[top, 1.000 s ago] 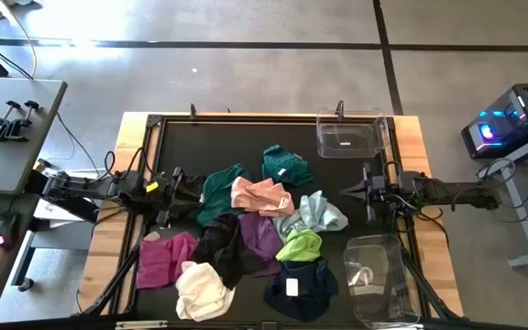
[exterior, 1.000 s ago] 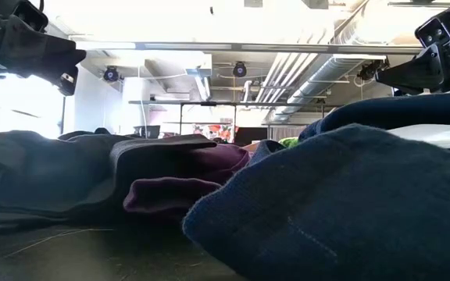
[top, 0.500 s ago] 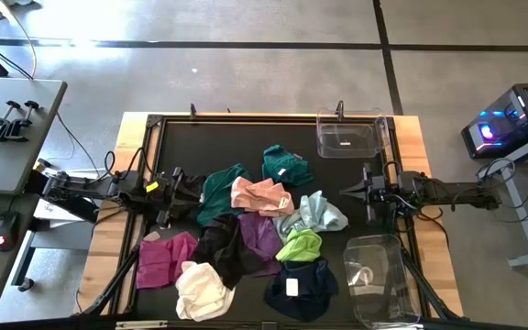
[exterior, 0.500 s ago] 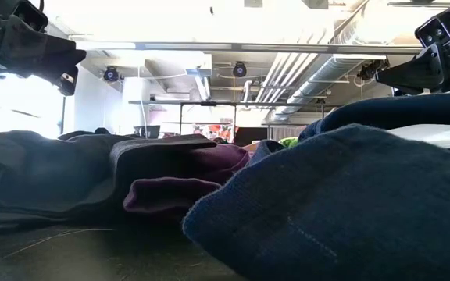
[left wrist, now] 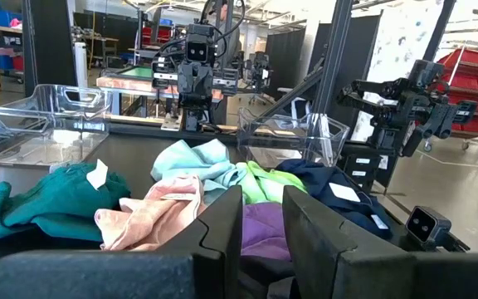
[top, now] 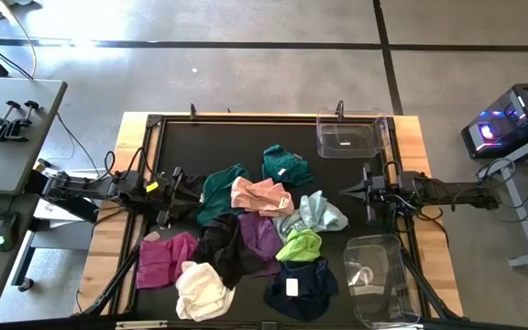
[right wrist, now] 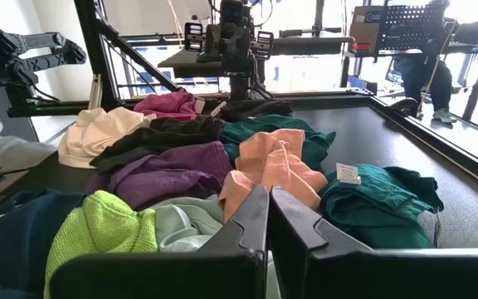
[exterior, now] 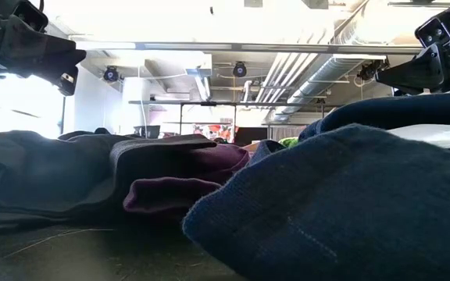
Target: Sort towels by color in basket
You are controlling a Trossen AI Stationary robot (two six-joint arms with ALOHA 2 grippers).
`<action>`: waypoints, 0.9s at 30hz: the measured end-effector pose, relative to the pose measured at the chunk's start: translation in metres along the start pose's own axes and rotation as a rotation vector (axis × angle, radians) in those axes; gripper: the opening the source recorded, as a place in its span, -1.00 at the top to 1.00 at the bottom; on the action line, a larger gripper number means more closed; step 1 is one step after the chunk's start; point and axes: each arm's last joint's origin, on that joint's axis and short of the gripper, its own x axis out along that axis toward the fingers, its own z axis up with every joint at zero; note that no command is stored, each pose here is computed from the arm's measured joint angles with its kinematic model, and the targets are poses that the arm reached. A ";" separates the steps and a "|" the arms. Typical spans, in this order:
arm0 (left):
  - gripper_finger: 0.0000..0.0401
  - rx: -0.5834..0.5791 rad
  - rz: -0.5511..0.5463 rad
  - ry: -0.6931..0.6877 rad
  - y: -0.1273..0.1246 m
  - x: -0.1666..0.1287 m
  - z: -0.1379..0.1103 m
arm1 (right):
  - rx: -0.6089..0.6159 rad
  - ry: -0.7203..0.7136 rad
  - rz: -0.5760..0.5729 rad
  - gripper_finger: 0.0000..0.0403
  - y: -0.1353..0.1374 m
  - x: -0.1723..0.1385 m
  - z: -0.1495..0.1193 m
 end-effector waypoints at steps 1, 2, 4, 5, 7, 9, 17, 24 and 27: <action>0.61 0.000 0.000 0.000 0.000 0.000 0.000 | 0.000 0.000 0.000 1.00 0.000 0.000 0.000; 0.61 0.000 0.000 0.000 0.000 0.000 0.000 | 0.000 0.000 0.000 1.00 0.000 0.000 0.000; 0.61 0.000 0.000 0.000 0.000 0.000 0.000 | 0.000 0.000 0.000 1.00 0.000 0.000 0.000; 0.61 0.000 0.000 0.000 0.000 0.000 0.000 | 0.000 0.000 -0.001 1.00 0.000 0.000 0.000; 0.61 0.000 0.000 0.000 0.000 0.000 0.000 | 0.000 0.000 0.000 1.00 0.000 0.000 0.000; 0.61 0.000 0.000 0.000 0.000 0.000 0.000 | 0.000 0.000 0.000 1.00 0.000 0.000 0.000; 0.61 0.227 0.029 0.001 0.001 0.000 0.000 | 0.000 0.000 0.000 1.00 0.000 0.000 0.000; 0.61 0.279 0.030 0.001 0.001 0.000 0.000 | -0.041 -0.001 -0.001 1.00 0.000 0.000 0.000; 0.61 0.279 0.032 0.002 0.001 0.000 0.000 | -0.121 -0.012 0.000 1.00 0.000 0.000 0.001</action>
